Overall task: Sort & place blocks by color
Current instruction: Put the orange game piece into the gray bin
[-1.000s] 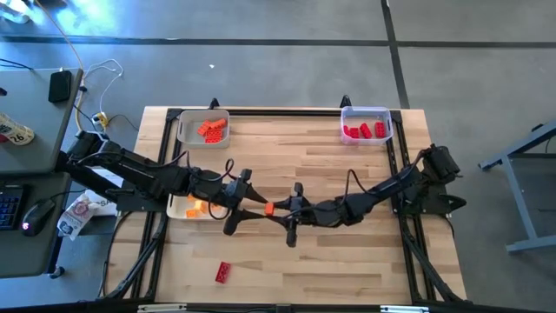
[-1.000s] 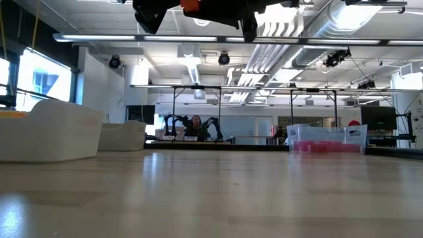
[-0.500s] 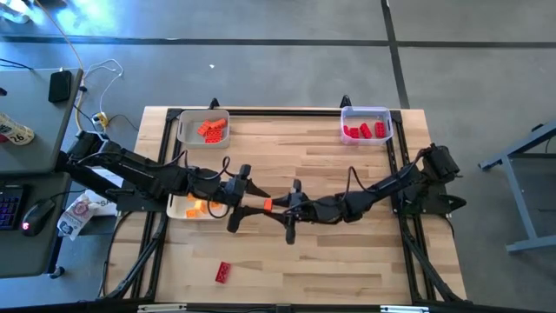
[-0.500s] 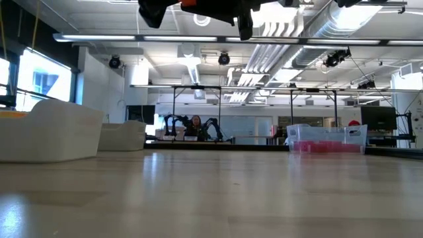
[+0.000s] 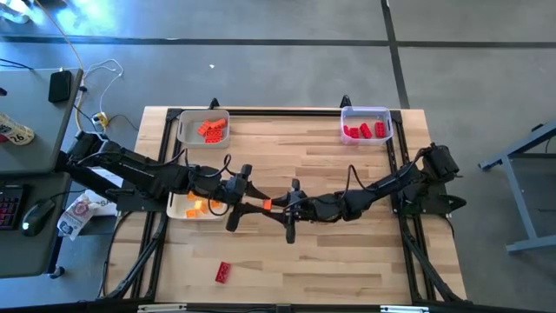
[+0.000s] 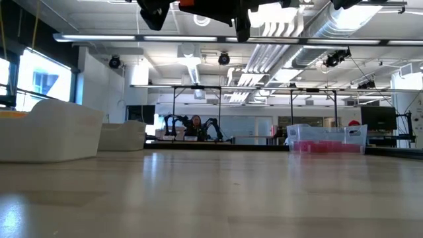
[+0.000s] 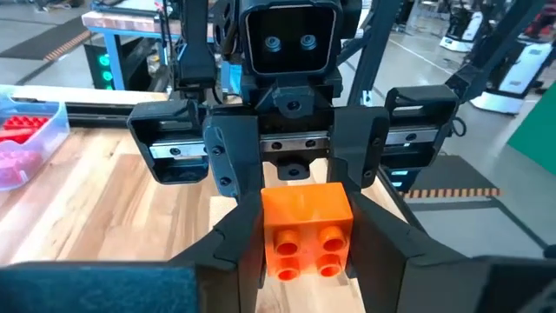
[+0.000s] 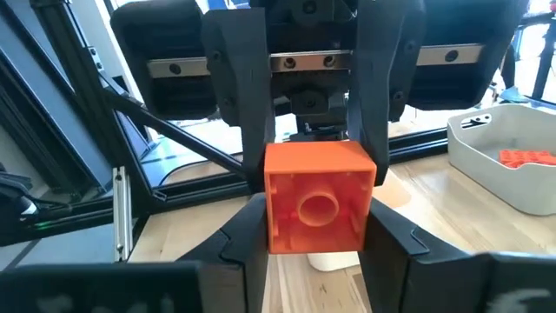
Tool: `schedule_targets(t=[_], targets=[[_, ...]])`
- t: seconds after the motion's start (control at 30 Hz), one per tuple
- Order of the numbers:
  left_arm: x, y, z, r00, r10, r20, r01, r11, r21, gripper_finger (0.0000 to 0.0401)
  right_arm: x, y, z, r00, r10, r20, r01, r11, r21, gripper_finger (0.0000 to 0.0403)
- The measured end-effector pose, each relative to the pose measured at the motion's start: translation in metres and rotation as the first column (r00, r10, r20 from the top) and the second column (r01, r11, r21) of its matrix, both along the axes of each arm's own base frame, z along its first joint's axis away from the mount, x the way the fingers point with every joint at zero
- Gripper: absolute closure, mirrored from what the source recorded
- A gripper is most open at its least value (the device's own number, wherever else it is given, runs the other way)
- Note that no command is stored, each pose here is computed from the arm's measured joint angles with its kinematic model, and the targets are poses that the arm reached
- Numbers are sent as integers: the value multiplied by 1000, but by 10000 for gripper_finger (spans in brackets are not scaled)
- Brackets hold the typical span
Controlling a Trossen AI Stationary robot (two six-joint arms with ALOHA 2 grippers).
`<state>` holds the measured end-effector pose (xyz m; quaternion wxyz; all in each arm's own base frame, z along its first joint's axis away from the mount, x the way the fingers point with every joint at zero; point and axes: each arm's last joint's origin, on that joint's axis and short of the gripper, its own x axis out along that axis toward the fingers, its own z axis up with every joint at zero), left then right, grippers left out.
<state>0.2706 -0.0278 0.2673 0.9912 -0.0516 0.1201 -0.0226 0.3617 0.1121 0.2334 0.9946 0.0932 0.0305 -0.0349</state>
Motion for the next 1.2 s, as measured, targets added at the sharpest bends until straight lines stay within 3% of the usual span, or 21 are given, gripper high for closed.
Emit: schedule_targets(t=[0.2, 0.43, 0.73, 1.0, 1.2], targets=[[0, 3, 0, 1000, -2, -4, 2, 1000, -21, 286, 0, 0, 0, 1000, 3, -1, -3, 1000, 0, 286], [0, 4, -2, 1000, 2, -27, -2, 1000, -16, 291, 0, 0, 0, 1000, 11, -3, -11, 1000, -12, 213], [-8, 10, -14, 979, 110, -173, -94, 990, 100, 291, -1, -2, -13, 991, -21, -128, 22, 1000, 9, 188], [-30, 44, -17, 879, 368, -303, -310, 924, 222, 290, -3, -2, -21, 978, 11, -209, 1, 998, 58, 187], [-51, 76, -22, 737, 541, -405, -447, 840, 308, 290, -4, -2, -23, 974, 9, -227, 2, 999, 46, 186]])
